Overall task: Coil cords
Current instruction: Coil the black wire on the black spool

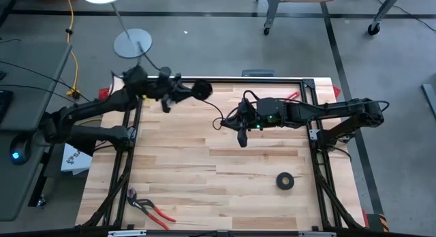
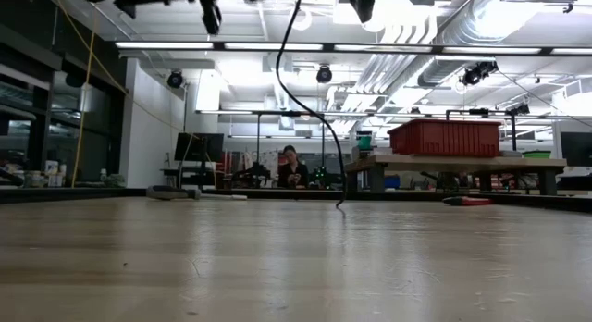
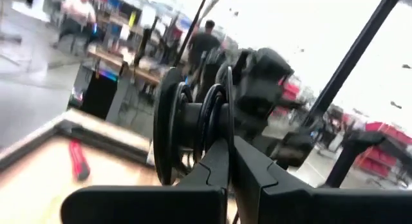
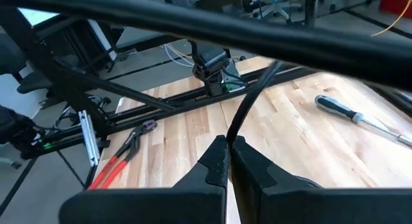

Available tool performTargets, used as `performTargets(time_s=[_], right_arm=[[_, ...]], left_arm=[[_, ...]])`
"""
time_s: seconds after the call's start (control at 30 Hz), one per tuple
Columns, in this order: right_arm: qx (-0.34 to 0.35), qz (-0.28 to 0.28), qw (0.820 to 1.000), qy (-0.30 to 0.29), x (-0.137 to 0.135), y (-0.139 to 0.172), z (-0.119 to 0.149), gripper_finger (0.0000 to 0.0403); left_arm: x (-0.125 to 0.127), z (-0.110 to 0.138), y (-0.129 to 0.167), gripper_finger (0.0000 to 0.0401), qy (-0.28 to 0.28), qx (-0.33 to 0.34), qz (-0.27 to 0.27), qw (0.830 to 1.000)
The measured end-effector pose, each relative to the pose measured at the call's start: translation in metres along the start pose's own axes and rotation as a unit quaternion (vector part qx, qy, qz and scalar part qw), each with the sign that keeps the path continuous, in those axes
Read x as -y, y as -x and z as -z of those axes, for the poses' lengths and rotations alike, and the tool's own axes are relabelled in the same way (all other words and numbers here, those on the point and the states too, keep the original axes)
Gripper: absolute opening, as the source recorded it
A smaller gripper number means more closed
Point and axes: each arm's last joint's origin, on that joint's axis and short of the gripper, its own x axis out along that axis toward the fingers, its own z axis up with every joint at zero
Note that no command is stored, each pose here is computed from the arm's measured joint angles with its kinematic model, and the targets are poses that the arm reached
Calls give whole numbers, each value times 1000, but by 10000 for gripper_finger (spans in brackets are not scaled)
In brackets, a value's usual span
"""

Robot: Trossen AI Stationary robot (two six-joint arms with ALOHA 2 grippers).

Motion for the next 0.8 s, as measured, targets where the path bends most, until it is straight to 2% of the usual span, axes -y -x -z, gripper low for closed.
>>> performTargets(time_s=[0.07,0.2,0.33,0.5,0.8], right_arm=[[-1,-3,1000,0,1,0,0,0],[2,-18,1000,1,-1,4,-2,0],[8,-26,1000,3,-2,12,-7,0],[16,-28,999,16,-3,31,-14,0],[19,-5,999,25,-2,63,-20,2]], left_arm=[[4,-2,6,0,1,-4,-6,1000],[2,13,13,0,42,-80,-29,995],[11,11,15,0,36,-81,-8,996],[11,15,14,0,42,-92,-7,995],[12,22,10,0,47,-115,-6,992]])
